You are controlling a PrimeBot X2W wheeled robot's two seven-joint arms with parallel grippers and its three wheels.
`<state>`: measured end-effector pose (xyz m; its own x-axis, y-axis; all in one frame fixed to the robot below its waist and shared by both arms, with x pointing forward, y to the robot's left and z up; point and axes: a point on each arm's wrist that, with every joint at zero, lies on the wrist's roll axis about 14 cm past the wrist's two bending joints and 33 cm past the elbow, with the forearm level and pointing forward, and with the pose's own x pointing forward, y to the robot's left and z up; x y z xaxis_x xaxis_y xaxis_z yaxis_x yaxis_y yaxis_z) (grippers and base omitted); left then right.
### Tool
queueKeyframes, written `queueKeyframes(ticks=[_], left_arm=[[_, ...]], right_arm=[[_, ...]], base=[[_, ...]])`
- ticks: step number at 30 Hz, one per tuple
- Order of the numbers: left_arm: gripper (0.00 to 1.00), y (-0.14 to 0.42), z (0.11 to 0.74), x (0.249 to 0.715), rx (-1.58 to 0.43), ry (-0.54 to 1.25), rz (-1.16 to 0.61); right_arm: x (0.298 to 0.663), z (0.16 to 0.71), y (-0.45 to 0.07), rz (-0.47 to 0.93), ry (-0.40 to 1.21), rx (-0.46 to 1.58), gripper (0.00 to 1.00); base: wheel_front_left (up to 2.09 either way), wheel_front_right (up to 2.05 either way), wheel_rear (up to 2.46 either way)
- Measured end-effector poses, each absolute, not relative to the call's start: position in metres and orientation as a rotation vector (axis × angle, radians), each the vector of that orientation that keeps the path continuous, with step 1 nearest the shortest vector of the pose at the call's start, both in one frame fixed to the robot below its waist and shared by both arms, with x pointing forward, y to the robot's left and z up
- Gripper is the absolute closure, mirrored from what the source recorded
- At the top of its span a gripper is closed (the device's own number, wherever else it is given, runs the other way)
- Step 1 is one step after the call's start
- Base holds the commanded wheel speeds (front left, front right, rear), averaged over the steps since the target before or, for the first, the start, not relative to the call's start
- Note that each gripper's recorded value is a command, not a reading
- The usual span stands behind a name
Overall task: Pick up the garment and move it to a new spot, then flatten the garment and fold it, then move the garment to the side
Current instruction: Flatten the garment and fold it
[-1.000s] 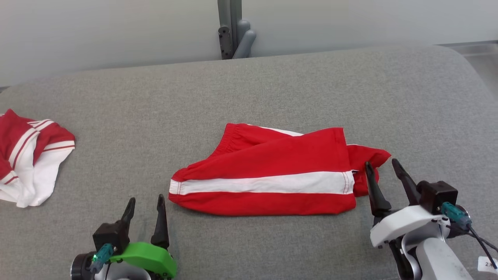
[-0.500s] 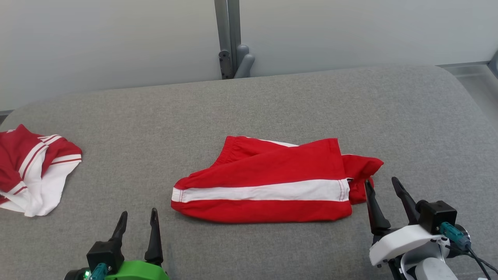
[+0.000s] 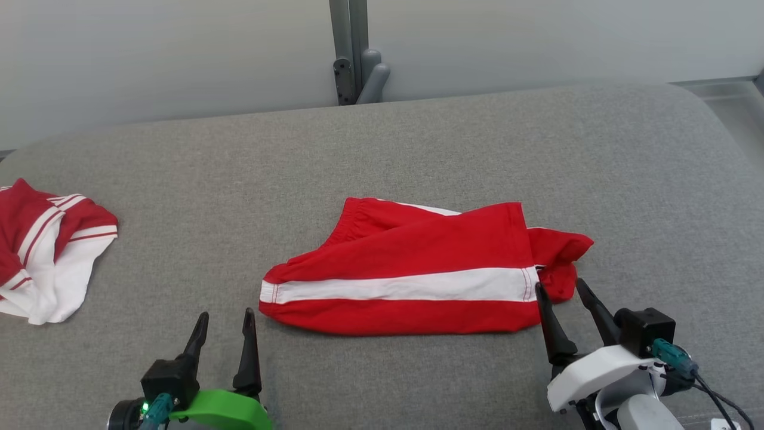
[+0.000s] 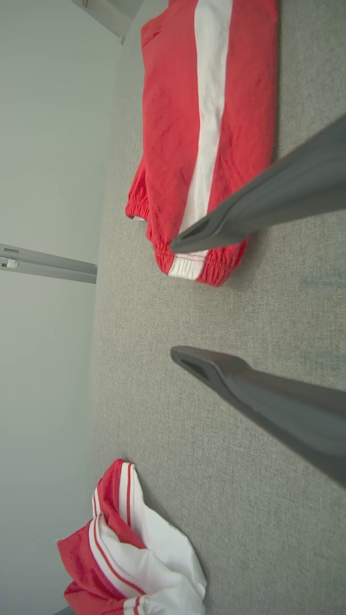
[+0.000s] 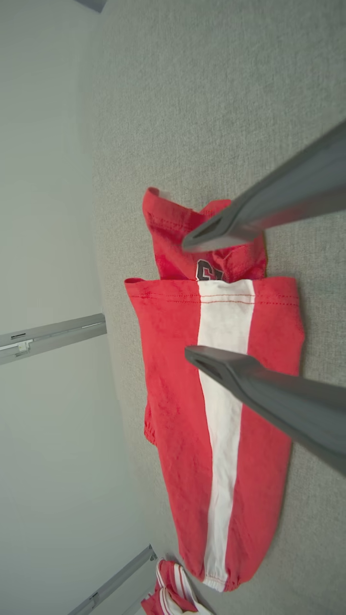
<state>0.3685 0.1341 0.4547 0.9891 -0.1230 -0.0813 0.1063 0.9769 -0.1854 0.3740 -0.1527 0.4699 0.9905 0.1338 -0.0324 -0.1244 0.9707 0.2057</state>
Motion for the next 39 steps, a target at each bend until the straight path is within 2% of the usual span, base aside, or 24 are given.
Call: queueKeyframes(ticks=[12,19,26,29,33,34,39], left_arm=[[0.00,0.121,0.438,0.390,-0.196,0.141,-0.148],[0.00,0.128,0.426,0.392,-0.194,0.172,-0.123],[0.00,0.130,0.424,0.393,-0.194,0.176,-0.118],[0.00,0.130,0.425,0.393,-0.194,0.175,-0.118],[0.00,0.129,0.425,0.393,-0.196,0.175,-0.119],[0.00,0.129,0.425,0.393,-0.196,0.176,-0.120],[0.00,0.127,0.425,0.394,-0.198,0.175,-0.123]], right_arm=[[0.405,0.437,-0.144,0.126,0.156,0.310,0.00],[0.408,0.413,-0.139,0.128,0.232,0.347,0.00],[0.411,0.412,-0.131,0.161,0.244,0.367,0.01],[0.411,0.412,-0.128,0.170,0.244,0.374,0.09],[0.409,0.412,-0.123,0.192,0.254,0.387,0.28],[0.409,0.412,-0.123,0.193,0.253,0.390,0.30],[0.410,0.418,-0.124,0.196,0.236,0.403,0.25]], base=[[0.00,0.00,0.00],[0.00,0.00,0.00],[0.00,0.00,0.00],[0.00,0.00,0.00],[0.00,0.00,0.00],[0.00,0.00,0.00],[0.00,0.00,0.00]])
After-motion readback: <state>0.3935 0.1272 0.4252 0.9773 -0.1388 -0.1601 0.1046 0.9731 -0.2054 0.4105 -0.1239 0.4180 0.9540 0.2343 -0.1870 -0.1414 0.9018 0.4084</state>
